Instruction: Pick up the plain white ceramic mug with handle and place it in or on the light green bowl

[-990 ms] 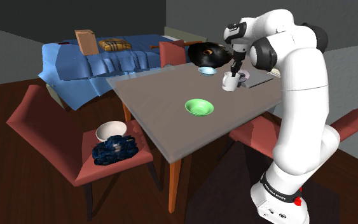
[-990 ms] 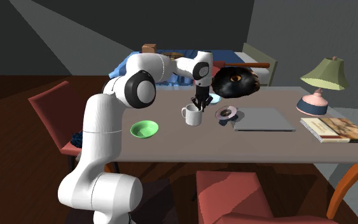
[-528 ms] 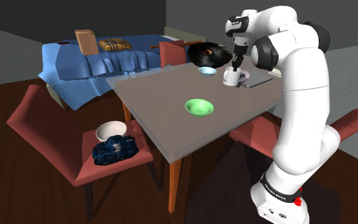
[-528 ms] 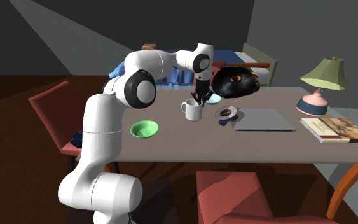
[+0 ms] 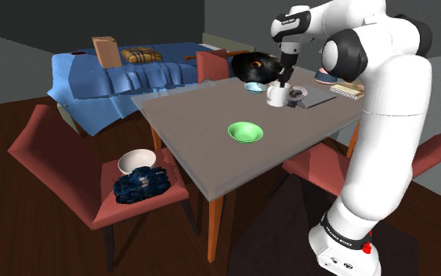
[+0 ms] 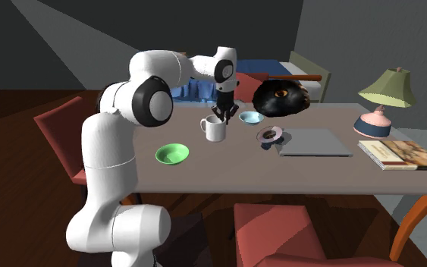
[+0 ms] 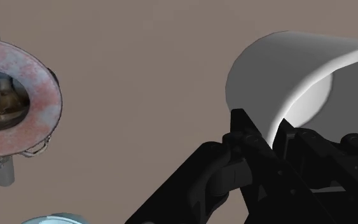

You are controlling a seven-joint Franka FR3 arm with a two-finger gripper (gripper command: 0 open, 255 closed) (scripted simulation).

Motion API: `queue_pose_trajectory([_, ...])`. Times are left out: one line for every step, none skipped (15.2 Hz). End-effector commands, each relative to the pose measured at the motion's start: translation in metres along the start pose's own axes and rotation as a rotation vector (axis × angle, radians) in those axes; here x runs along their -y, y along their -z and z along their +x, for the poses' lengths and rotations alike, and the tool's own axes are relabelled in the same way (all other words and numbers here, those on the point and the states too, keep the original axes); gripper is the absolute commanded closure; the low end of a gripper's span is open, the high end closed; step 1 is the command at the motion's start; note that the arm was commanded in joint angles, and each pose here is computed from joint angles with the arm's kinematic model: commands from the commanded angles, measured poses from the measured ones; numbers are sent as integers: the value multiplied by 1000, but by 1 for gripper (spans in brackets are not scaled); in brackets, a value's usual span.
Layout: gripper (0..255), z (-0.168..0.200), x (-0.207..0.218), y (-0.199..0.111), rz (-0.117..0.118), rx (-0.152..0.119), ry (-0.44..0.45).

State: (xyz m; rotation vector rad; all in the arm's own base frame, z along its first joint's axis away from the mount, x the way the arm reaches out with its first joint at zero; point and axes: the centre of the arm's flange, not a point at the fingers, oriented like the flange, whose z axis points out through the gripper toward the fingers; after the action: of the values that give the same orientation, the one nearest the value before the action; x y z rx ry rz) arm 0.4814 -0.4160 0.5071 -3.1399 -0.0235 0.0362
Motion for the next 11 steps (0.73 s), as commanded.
queue_pose_trajectory([255, 3, 25, 1, -1, 0, -1])
queue_pose_trajectory([255, 5, 38, 3, -1, 0, -1])
queue_pose_trajectory([255, 6, 51, 4, -1, 0, -1])
queue_pose_trajectory([255, 8, 64, 6, -1, 0, -1])
queue_pose_trajectory([255, 10, 77, 7, -1, 0, -1])
queue_pose_trajectory([255, 12, 90, 8, -1, 0, -1])
queue_pose_trajectory([255, 13, 103, 10, -1, 0, -1])
queue_pose_trajectory([255, 15, 116, 11, -1, 0, -1])
queue_pose_trajectory([255, 17, 129, 12, -1, 0, -1])
queue_pose_trajectory([255, 19, 142, 14, -1, 0, -1])
queue_pose_trajectory([255, 20, 155, 15, -1, 0, -1])
